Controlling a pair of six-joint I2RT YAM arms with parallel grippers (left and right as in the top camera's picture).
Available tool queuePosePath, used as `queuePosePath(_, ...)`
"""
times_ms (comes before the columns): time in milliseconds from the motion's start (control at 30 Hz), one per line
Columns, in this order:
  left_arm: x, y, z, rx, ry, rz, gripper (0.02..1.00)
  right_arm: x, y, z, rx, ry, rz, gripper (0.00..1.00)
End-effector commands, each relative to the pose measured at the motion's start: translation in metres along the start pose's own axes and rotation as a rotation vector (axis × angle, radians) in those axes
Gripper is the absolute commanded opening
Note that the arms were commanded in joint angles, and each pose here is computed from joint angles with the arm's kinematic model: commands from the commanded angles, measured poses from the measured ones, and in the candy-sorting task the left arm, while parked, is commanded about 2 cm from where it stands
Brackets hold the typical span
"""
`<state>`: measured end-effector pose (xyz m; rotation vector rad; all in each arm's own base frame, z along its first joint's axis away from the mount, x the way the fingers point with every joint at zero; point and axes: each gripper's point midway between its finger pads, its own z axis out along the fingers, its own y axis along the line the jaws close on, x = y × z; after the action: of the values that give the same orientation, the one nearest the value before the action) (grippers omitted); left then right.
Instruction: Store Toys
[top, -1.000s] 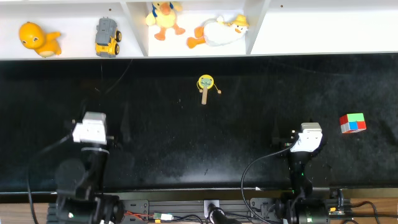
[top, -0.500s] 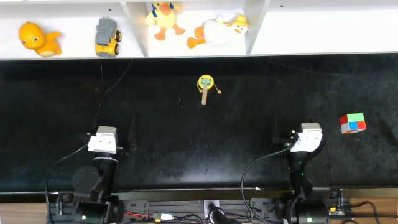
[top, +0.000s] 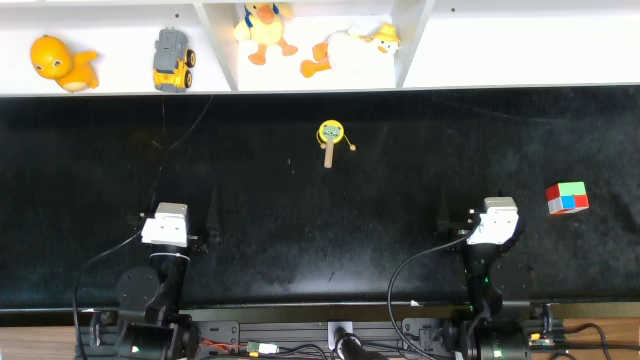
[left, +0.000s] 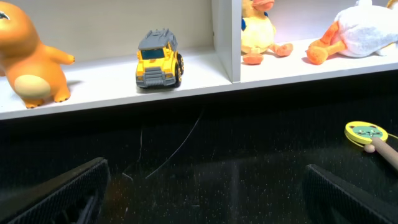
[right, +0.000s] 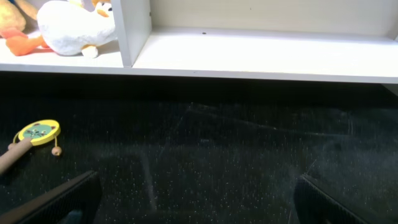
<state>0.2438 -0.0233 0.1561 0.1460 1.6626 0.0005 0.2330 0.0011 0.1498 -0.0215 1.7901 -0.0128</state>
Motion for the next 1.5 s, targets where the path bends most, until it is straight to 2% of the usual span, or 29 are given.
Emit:
queuePosePath(33, 0.000, -0.001, 0.000, 0.005, -0.009, 0.018, 0.998, 0.000, 0.002, 0.000, -0.011, -0.008, -0.004, 0.993)
queuePosePath(167, 0.000, -0.001, 0.000, 0.005, -0.009, 0.018, 0.998, 0.000, 0.002, 0.000, -0.011, -0.008, -0.004, 0.993)
queuePosePath(233, 0.000, -0.001, 0.000, 0.005, -0.009, 0.018, 0.998, 0.001, -0.006, 0.000, 0.038, -0.003, -0.005, 0.993)
queuePosePath(400, 0.000, -0.001, 0.000, 0.005, -0.009, 0.018, 0.998, 0.003, -0.011, 0.000, 0.093, 0.050, -0.001, 0.993)
queuePosePath(467, 0.000, -0.001, 0.000, 0.005, -0.009, 0.018, 0.998, 0.001, -0.017, -0.002, 0.158, 0.100, 0.046, 0.996)
queuePosePath(600, 0.000, -0.001, 0.000, 0.005, -0.009, 0.018, 0.996, -0.013, -0.035, -0.014, 0.388, 0.176, 0.178, 0.996)
queuePosePath(667, 0.000, -0.001, 0.000, 0.005, -0.009, 0.018, 0.998, -0.025, -0.035, -0.018, 0.460, 0.185, 0.199, 0.996)
queuePosePath(733, 0.000, -0.001, 0.000, 0.005, -0.009, 0.018, 0.998, -0.038, -0.025, -0.018, 0.489, 0.185, 0.189, 0.996)
queuePosePath(900, 0.000, -0.001, 0.000, 0.005, -0.009, 0.018, 0.998, -0.048, 0.031, 0.001, 0.392, 0.231, 0.236, 0.996)
queuePosePath(1067, 0.000, -0.001, 0.000, 0.005, -0.009, 0.018, 0.998, -0.022, 0.086, 0.023, 0.315, 0.397, 0.280, 0.996)
queuePosePath(1500, 0.000, -0.001, 0.000, 0.005, -0.009, 0.018, 0.996, 0.028, 0.198, 0.068, 0.156, 0.807, 0.266, 0.996)
